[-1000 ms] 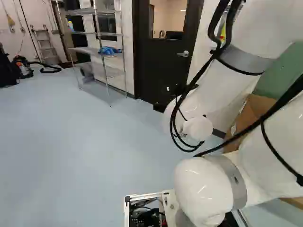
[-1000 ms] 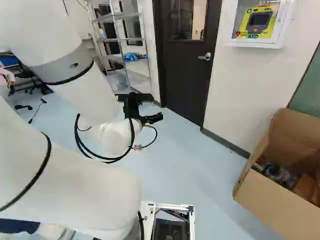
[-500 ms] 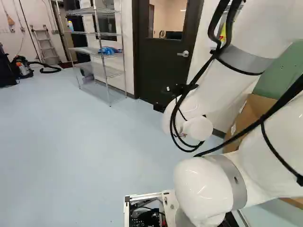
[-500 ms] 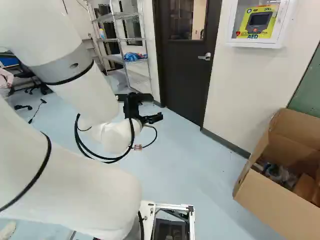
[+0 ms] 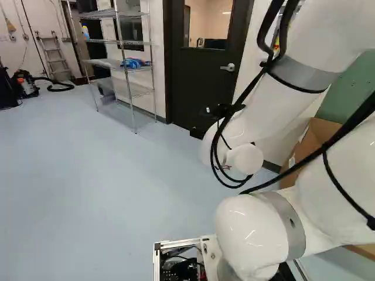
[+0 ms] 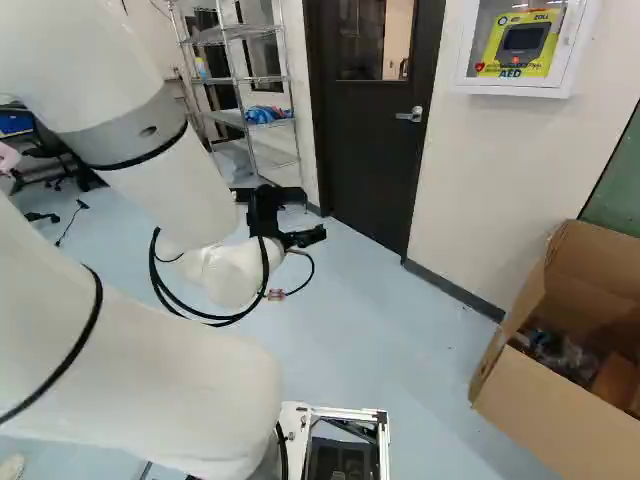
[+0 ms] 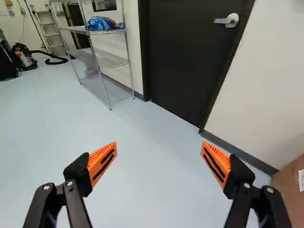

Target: Open the door and move inside

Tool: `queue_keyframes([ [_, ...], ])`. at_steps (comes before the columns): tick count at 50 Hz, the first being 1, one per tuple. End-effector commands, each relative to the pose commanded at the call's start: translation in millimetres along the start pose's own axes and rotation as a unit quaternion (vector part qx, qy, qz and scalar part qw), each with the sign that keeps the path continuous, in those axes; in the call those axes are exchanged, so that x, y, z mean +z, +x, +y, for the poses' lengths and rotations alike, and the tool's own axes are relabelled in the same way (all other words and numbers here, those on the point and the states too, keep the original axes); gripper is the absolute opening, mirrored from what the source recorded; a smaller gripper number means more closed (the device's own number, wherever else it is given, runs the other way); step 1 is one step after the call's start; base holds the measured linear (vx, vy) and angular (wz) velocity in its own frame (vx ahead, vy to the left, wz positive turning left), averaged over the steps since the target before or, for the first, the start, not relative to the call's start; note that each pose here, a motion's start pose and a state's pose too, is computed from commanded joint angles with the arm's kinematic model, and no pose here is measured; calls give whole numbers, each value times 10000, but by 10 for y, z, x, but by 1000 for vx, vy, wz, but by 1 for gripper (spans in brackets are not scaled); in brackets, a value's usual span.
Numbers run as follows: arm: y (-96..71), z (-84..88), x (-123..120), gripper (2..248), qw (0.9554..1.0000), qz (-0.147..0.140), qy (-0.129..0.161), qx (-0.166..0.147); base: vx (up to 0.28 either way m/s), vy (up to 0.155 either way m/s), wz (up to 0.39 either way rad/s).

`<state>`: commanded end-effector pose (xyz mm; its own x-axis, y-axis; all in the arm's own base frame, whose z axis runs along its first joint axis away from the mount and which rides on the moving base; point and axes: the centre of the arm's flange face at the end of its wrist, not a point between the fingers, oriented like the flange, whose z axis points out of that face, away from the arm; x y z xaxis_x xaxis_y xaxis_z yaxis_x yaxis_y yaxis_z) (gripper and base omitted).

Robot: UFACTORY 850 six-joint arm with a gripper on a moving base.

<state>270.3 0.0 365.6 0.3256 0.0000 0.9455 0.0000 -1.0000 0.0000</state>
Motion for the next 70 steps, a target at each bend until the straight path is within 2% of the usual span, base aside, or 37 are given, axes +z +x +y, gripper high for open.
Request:
queue_keyframes([
  [29, 0, 0, 0, 247, 10000, 0, 0, 0, 128, 56, -26],
  [70, 0, 0, 0, 247, 10000, 0, 0, 0, 178, 44, -260],
])
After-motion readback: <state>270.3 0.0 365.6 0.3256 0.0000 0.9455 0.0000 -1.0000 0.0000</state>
